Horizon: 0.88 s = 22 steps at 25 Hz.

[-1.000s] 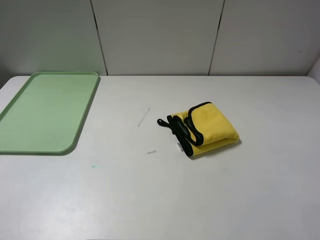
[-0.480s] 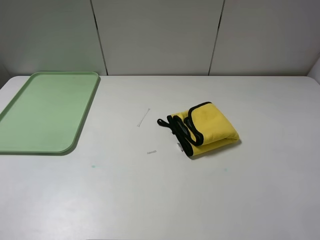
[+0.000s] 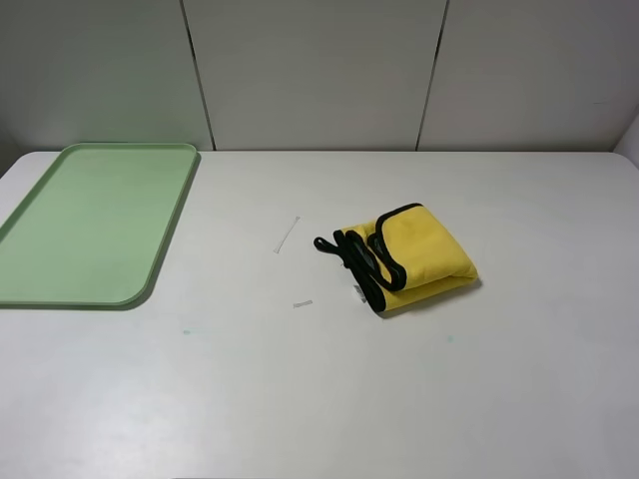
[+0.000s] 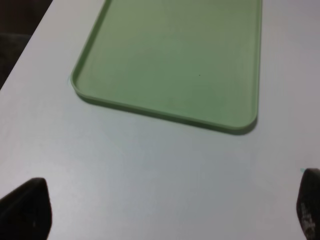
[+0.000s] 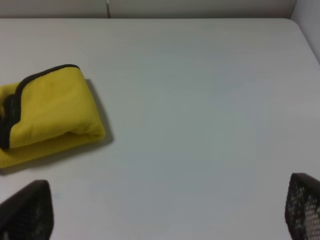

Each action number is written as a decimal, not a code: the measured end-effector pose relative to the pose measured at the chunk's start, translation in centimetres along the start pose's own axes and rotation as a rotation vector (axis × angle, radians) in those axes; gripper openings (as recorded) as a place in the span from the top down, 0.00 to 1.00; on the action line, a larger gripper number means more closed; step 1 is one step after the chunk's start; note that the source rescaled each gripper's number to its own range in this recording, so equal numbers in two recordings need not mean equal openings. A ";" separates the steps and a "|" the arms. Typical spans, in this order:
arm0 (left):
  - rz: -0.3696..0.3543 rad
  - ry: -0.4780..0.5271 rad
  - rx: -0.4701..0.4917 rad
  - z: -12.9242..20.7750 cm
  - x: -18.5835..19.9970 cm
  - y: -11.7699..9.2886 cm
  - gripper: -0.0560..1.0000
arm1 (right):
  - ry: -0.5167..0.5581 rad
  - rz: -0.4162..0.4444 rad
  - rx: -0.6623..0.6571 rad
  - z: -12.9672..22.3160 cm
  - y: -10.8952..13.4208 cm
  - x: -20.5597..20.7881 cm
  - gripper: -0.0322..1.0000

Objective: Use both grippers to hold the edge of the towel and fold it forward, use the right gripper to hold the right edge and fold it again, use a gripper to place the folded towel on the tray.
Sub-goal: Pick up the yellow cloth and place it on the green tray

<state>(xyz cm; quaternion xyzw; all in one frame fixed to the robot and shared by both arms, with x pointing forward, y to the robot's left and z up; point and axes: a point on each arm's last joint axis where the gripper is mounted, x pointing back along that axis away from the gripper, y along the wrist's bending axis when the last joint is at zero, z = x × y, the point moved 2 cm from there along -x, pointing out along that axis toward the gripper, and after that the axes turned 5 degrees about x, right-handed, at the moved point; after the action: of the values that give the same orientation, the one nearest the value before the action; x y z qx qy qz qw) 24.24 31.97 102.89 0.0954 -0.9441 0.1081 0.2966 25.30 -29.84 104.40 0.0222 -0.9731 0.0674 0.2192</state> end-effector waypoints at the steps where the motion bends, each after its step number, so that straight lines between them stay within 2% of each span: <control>1: 0.000 0.000 0.000 0.0 0.0 0.0 0.01 | 0.000 0.000 0.000 0.0 0.0 0.0 0.00; 22: -0.003 -0.001 -0.001 0.0 0.0 0.0 0.01 | 0.000 0.000 0.000 0.0 0.0 0.0 0.00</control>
<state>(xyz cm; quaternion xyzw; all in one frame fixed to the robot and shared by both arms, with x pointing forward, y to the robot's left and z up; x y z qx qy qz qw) 24.23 32.01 102.90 0.0969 -0.9442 0.1069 0.2962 25.30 -29.84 104.40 0.0222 -0.9731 0.0674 0.2192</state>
